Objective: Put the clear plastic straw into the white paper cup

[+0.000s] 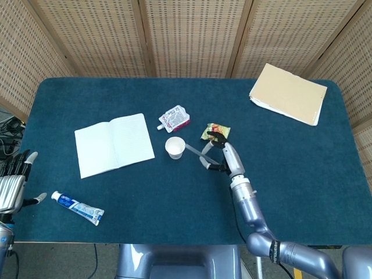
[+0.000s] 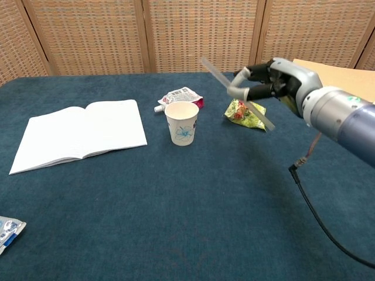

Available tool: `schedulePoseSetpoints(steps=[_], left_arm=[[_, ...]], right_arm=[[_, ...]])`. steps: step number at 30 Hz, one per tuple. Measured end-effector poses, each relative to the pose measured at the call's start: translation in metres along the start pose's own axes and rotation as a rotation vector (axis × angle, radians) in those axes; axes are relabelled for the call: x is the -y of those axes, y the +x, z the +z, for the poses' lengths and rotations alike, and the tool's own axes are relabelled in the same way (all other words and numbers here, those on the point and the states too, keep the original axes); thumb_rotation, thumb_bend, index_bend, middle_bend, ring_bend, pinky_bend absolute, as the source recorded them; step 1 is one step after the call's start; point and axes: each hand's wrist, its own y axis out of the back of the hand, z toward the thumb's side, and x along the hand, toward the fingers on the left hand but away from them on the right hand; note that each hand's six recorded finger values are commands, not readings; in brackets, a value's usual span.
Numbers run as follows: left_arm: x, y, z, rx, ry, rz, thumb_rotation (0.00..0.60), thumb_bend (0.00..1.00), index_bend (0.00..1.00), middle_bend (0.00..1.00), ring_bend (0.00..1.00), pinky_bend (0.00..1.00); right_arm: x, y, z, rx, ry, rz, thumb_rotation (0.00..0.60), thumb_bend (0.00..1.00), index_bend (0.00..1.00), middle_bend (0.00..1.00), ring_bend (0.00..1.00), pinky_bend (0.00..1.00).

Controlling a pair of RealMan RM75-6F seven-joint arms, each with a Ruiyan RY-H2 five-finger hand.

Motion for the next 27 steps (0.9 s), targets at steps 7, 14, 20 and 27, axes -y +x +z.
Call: schedulePoseSetpoints(steps=[7,14,20,27], left_arm=[[0.007,0.004,-0.003,-0.009,-0.01,-0.028,0.6,0.05,0.0,0.0,0.0,0.0],[0.016,0.011,-0.011,-0.033,-0.008,-0.064,0.6,0.05,0.0,0.0,0.0,0.0],[0.017,0.014,-0.015,-0.049,-0.011,-0.065,0.6,0.05,0.0,0.0,0.0,0.0],[0.02,0.015,-0.017,-0.055,-0.014,-0.076,0.6,0.05,0.0,0.0,0.0,0.0]], right_arm=[[-0.011,-0.034,0.036,-0.079,-0.415,-0.034,0.6,0.54,0.62,0.24,0.0,0.0],[-0.008,-0.063,0.037,-0.106,-0.597,-0.044,0.6,0.54,0.63,0.25,0.0,0.0],[0.014,-0.081,0.038,-0.123,-0.634,-0.017,0.6,0.54,0.63,0.25,0.0,0.0],[0.041,-0.089,0.035,-0.12,-0.626,0.027,0.6,0.54,0.63,0.25,0.0,0.0]])
